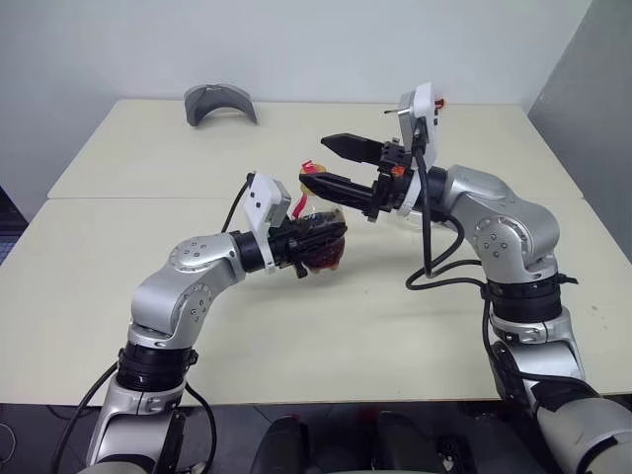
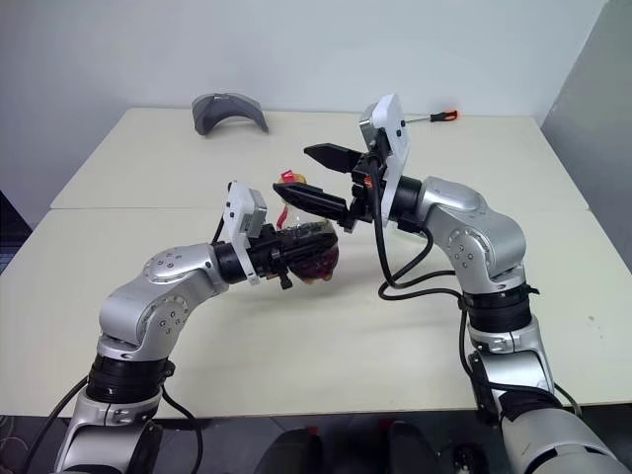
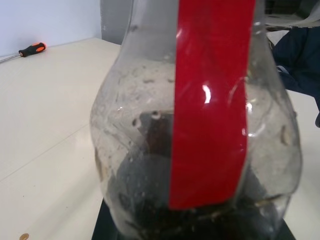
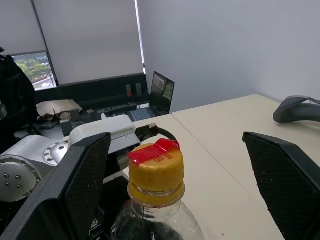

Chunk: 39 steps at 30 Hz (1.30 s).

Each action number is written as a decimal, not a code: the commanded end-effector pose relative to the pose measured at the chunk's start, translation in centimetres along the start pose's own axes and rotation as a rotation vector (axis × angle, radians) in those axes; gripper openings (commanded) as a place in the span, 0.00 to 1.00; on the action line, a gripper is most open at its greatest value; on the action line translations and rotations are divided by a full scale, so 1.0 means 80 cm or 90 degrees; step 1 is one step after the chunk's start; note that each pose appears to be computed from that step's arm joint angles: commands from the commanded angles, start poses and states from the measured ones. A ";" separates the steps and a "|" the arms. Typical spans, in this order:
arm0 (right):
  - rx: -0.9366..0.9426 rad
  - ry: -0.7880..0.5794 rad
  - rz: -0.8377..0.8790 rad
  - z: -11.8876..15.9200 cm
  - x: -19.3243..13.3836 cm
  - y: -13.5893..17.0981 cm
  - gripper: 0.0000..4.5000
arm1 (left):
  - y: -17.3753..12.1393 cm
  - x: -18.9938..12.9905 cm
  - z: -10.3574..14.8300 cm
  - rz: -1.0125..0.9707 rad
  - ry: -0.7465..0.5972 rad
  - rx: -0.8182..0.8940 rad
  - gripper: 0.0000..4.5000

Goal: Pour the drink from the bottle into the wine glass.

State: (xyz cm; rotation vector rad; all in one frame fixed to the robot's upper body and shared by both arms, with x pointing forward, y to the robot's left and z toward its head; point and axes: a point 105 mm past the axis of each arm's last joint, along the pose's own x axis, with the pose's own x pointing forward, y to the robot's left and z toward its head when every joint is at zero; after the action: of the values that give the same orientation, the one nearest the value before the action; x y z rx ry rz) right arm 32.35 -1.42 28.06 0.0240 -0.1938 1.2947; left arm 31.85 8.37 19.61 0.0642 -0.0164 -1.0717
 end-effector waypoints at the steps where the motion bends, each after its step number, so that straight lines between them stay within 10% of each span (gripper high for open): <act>1: -0.038 -0.024 0.011 0.020 0.004 0.005 1.00 | -0.006 0.000 0.025 -0.009 -0.038 0.036 0.23; 39: -0.049 0.026 -0.119 0.007 -0.045 -0.046 1.00 | 0.001 0.000 0.030 -0.008 -0.036 0.041 0.23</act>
State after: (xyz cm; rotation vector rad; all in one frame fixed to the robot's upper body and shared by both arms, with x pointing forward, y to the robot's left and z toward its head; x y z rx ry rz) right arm 35.21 -5.43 27.29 -0.0396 -0.1535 1.1091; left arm 32.27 8.59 20.14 0.0686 -0.0226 -1.0638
